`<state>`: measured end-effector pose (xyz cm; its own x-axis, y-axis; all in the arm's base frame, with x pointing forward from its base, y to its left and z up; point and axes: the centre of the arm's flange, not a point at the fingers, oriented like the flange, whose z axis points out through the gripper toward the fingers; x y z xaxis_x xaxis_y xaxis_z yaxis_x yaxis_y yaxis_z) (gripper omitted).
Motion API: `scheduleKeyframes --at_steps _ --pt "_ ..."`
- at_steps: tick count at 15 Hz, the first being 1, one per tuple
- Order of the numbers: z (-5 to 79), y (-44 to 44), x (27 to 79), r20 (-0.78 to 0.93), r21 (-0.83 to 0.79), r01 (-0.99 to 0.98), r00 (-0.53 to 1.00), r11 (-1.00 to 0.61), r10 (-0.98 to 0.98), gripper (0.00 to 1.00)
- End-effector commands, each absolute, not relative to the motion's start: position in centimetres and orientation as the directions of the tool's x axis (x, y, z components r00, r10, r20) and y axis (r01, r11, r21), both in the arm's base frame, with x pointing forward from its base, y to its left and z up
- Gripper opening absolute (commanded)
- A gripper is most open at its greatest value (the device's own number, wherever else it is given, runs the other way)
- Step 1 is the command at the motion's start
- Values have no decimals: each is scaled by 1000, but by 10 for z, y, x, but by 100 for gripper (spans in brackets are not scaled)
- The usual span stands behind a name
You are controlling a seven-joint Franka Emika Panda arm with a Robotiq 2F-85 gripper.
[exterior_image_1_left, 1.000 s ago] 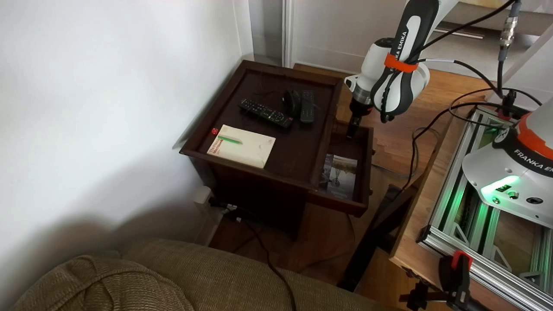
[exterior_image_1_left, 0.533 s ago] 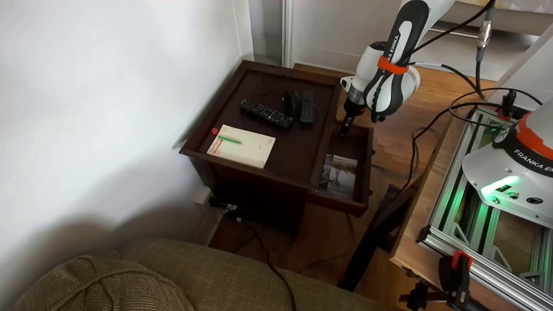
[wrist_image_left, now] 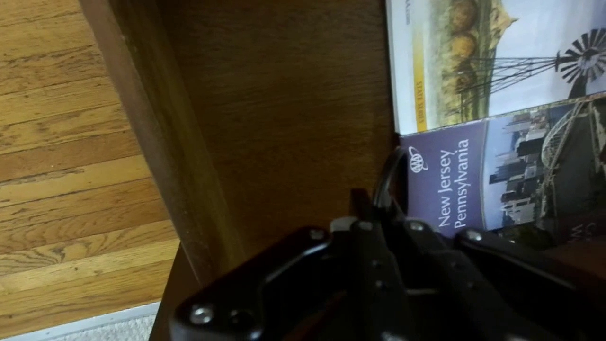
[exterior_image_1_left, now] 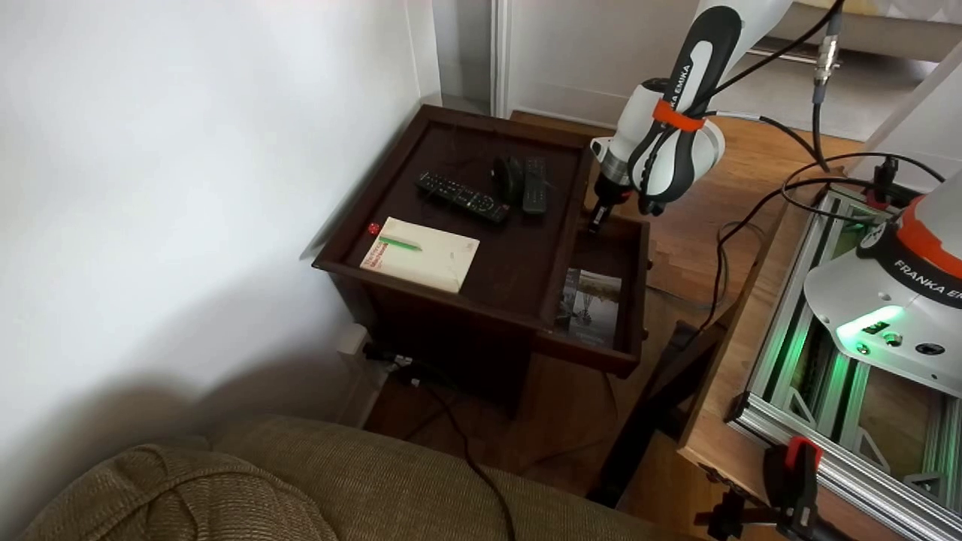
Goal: Remove the alarm from the drawer and put it on the cabinet
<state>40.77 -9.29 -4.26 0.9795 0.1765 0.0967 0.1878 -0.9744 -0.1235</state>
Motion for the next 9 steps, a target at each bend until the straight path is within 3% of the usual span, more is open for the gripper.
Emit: scheduleKeyframes --at_steps 1,6,9 --pt "-38 -98 403 83 -122 156 986 -980 147 1" --pt "9 -102 377 45 -71 133 991 -989 130 1" --pt "40 -110 352 -63 -21 128 990 -992 129 1"
